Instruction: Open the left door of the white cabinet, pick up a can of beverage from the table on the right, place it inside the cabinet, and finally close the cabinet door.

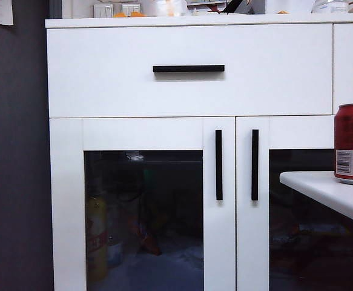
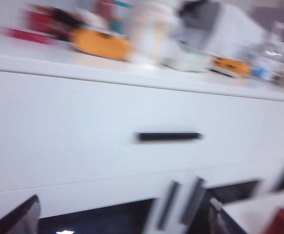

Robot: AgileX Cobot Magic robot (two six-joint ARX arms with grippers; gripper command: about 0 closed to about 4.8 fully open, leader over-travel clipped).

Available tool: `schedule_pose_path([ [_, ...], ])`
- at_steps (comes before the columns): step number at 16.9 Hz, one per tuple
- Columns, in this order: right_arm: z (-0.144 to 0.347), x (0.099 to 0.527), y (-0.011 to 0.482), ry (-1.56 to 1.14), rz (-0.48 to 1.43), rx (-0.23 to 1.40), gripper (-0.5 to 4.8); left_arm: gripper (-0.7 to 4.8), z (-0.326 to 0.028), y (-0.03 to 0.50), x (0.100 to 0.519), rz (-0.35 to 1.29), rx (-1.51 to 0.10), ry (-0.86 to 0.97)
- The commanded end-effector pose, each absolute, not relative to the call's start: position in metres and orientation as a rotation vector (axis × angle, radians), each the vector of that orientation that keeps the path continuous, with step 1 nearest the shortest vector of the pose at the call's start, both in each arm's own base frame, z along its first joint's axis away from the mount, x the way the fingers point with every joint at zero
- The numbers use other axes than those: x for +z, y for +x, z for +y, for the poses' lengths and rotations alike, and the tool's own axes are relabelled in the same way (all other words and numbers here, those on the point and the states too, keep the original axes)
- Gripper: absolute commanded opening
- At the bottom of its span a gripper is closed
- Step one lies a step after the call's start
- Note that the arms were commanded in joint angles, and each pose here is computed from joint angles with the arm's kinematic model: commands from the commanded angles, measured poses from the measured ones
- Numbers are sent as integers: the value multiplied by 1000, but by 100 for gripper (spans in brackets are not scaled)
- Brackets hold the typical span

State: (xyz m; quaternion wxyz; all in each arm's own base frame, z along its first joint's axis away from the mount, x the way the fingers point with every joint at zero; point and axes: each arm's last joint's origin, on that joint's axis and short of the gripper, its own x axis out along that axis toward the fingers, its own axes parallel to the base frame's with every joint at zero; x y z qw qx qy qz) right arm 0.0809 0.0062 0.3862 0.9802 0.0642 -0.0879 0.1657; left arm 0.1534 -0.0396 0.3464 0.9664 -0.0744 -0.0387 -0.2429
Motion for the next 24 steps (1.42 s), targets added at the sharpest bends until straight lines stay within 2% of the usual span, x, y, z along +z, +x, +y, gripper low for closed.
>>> schedule_pose_path([
  [1, 6, 410, 87, 137, -210, 359, 479, 479, -68, 177, 341, -102, -511, -171],
  [7, 6, 420, 120, 156, -111, 373, 479, 479, -132, 218, 308, -57, -586, -183],
  [12, 28, 411, 152, 127, -46, 481, 479, 479, -177, 250, 285, 24, -649, -164],
  [17, 66, 398, 170, 72, 28, 538, 479, 479, -213, 286, 259, 108, -575, -135],
  [20, 81, 391, 170, 68, 92, 604, 479, 479, -232, 309, 227, 193, -559, -127],
  [24, 74, 396, 156, 56, 64, 565, 479, 479, -266, 326, 198, 210, -595, -189],
])
